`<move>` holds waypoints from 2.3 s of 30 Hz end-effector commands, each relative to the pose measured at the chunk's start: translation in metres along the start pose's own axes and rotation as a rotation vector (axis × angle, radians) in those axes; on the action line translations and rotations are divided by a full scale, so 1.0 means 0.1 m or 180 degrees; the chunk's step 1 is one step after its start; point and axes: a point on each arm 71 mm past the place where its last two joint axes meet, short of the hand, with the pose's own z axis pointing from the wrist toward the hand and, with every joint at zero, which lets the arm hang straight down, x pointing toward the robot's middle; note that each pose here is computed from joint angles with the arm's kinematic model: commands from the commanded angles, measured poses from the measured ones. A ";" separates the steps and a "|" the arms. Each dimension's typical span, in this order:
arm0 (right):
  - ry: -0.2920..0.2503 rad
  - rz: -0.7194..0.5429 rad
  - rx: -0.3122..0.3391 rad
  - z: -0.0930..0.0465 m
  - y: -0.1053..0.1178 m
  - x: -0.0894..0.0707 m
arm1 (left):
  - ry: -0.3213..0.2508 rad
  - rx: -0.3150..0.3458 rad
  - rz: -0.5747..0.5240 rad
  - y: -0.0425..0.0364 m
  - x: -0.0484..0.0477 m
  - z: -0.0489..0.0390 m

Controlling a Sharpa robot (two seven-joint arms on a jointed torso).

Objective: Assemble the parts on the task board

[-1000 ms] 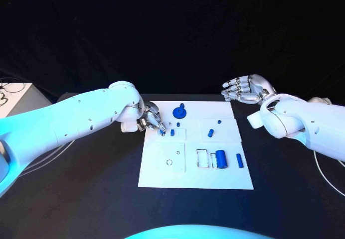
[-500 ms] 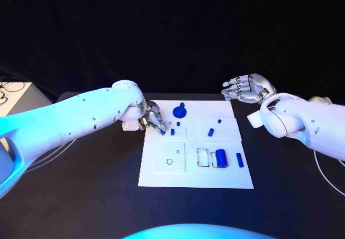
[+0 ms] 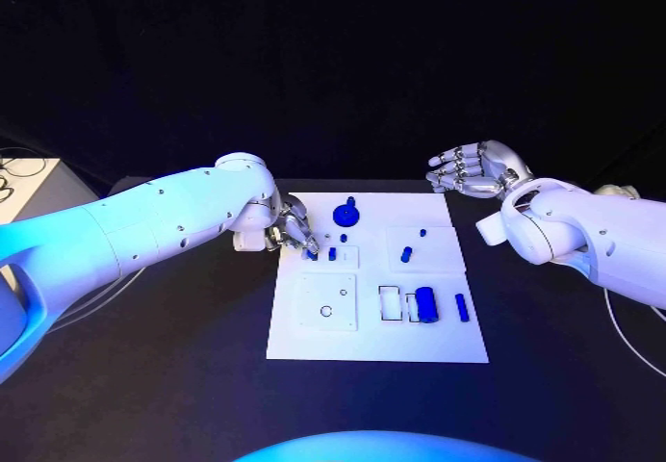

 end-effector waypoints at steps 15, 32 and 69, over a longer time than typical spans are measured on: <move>0.0035 0.0007 -0.0031 0.00 0.01 0.01 | 0.0158 0.0007 0.0110 -0.027 0.061 0.023; 0.0041 0.0011 -0.0036 0.00 0.02 0.02 | 0.0045 -0.0058 0.0077 -0.091 0.031 0.078; 0.0055 0.0015 -0.0034 0.00 0.01 0.03 | -0.0141 -0.0116 -0.0028 -0.005 0.005 0.068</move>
